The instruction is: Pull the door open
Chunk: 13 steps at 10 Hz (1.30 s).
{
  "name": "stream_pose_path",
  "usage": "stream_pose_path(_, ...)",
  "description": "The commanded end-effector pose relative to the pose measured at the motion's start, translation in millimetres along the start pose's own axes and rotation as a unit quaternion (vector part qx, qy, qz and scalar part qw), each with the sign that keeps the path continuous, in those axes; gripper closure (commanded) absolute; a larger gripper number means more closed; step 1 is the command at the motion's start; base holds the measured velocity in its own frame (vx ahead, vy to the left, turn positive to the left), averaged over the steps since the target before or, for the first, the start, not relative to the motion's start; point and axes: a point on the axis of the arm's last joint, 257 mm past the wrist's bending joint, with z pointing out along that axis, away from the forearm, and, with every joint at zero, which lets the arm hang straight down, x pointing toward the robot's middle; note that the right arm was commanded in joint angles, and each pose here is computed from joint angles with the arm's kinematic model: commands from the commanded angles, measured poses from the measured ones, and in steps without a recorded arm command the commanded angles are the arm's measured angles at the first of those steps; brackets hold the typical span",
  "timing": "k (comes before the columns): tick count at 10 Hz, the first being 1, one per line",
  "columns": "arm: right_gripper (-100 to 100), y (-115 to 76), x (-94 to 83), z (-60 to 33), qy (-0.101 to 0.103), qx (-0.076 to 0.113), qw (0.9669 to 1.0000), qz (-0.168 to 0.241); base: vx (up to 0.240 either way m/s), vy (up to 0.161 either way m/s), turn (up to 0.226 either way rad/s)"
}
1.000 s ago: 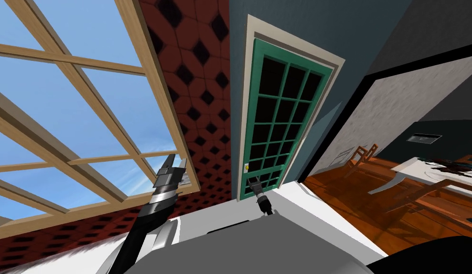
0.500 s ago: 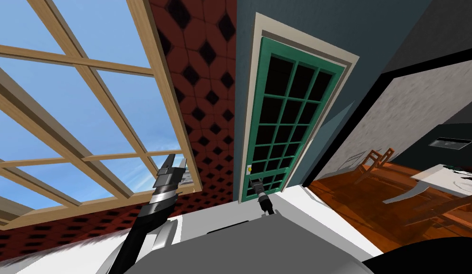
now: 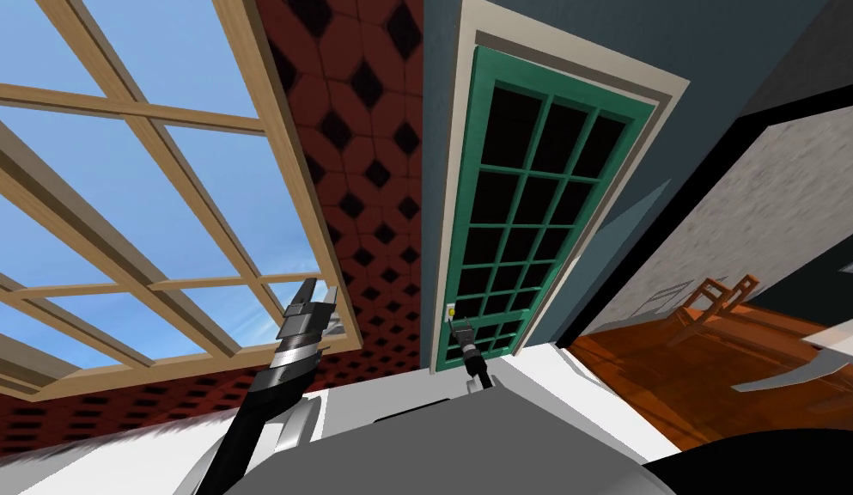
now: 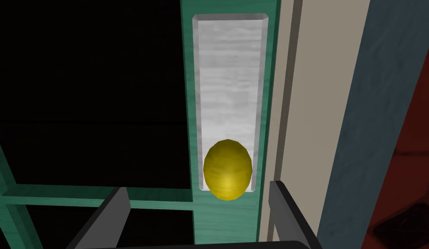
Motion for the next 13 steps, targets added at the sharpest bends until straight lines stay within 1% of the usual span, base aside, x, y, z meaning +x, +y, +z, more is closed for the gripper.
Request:
stream_pose_path(1,-100,3.5,0.9,2.9,0.001,0.001,1.0,0.001,0.053,-0.079,0.014)
stream_pose_path(2,-100,10.0,-0.5,5.9,-0.001,0.0,1.0,0.004,0.034,-0.057,0.006)
stream_pose_path(4,-100,44.9,-11.2,19.0,-0.011,-0.016,0.9997,0.017,0.082,-0.078,0.037)
stream_pose_path(5,-100,35.3,-5.3,13.4,-0.007,-0.01,0.9998,0.014,0.044,-0.031,0.016)
stream_pose_path(6,100,35.3,-5.3,13.4,-0.007,-0.01,0.9998,0.014,-0.008,0.007,0.001)
stream_pose_path(11,100,35.3,-5.3,13.4,-0.007,-0.01,0.9998,0.014,-0.006,0.009,0.002)
stream_pose_path(13,100,26.7,-1.1,9.5,-0.002,-0.005,0.9994,0.033,-0.009,0.002,0.047)
